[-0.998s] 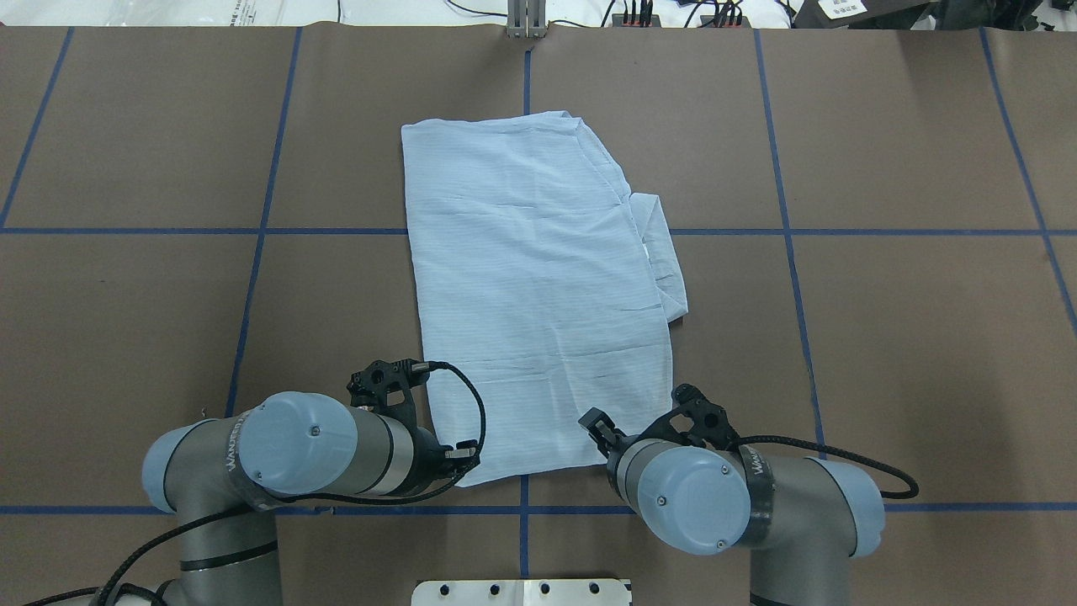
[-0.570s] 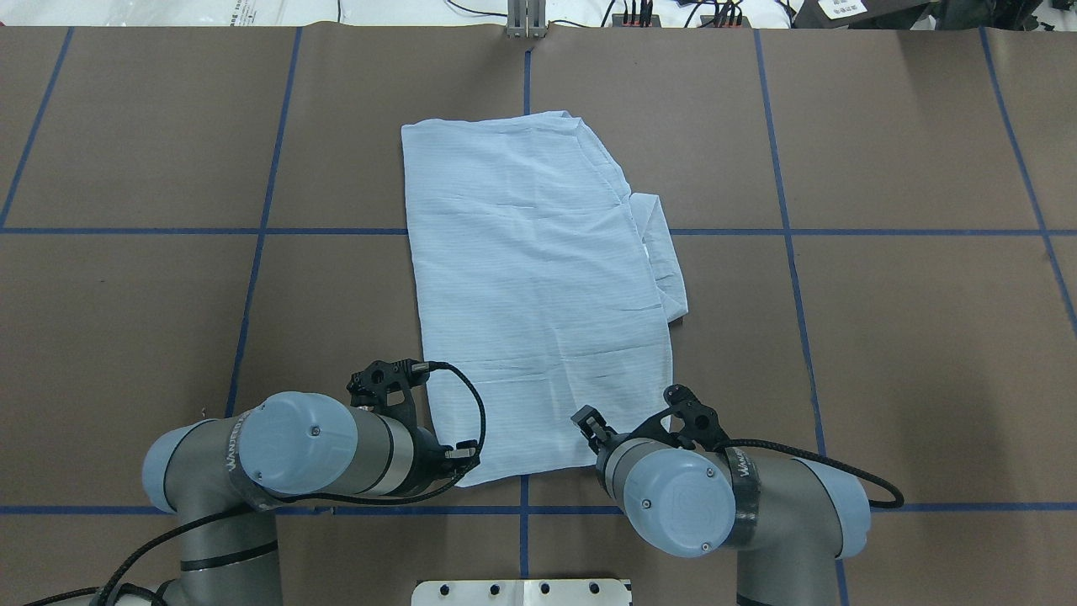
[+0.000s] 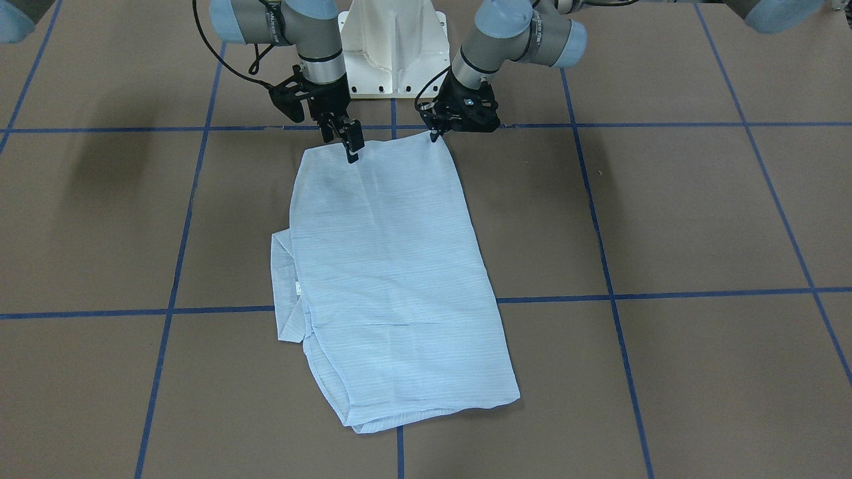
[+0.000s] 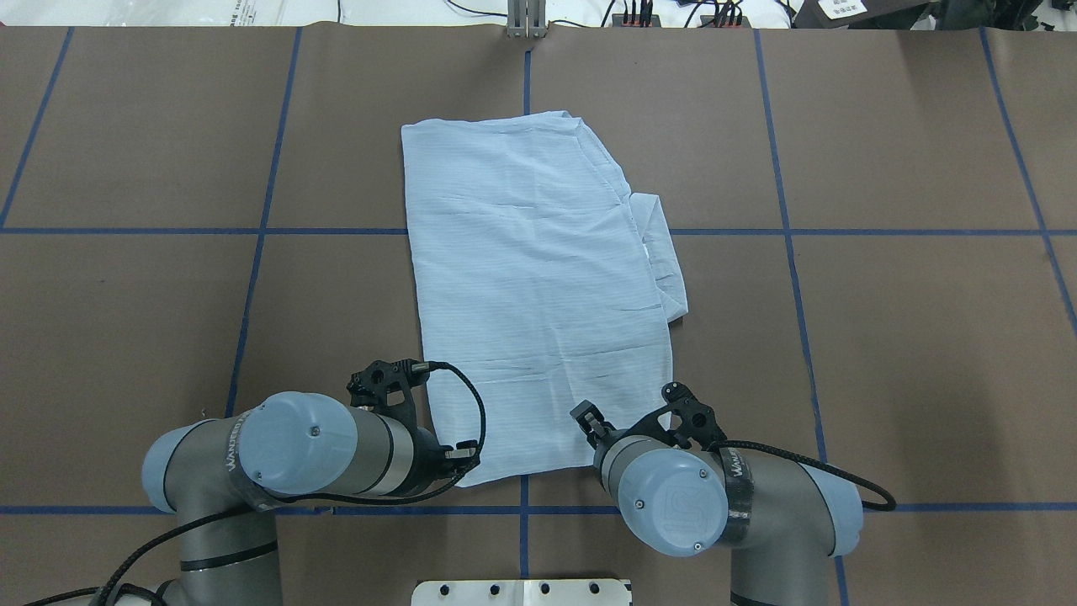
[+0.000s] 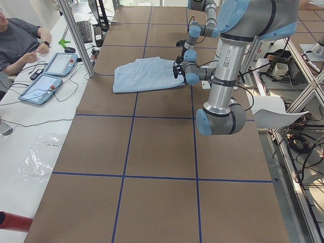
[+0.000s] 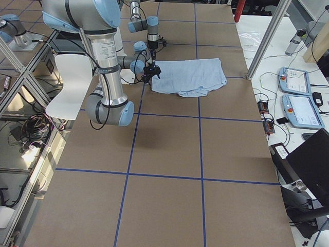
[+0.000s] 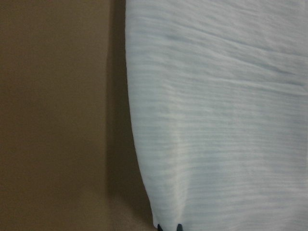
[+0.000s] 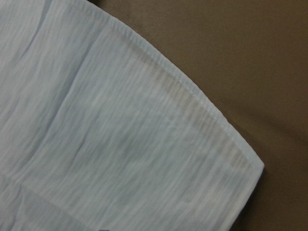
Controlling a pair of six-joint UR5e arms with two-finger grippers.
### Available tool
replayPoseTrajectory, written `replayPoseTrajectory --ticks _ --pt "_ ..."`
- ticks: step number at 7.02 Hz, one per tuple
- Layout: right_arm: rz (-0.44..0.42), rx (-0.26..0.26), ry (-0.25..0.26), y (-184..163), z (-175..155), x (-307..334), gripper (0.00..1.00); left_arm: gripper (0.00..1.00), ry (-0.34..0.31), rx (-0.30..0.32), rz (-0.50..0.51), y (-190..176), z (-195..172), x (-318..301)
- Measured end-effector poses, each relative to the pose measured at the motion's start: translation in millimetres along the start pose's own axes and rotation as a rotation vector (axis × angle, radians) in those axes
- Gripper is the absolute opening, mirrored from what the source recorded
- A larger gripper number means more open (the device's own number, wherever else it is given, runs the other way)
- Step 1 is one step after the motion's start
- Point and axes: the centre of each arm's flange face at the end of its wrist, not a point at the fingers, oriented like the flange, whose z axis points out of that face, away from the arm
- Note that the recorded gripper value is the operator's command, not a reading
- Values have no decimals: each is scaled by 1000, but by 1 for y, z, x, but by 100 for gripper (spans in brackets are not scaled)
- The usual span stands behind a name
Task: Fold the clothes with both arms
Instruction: 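Grasp the shirt's near edge with both grippers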
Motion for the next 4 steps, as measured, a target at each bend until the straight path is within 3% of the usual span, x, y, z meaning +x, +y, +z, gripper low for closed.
replayPoseTrajectory --ticks 1,2,3,4 --pt "-1 3 4 1 3 0 81 0 1 0 0 0 0 0" --pt "3 5 5 3 5 -1 62 0 1 0 0 0 -1 0" --pt "15 3 3 5 5 -3 35 0 1 0 1 0 -1 0" --pt "33 5 -1 6 5 -5 0 0 2 0 1 0 -1 0"
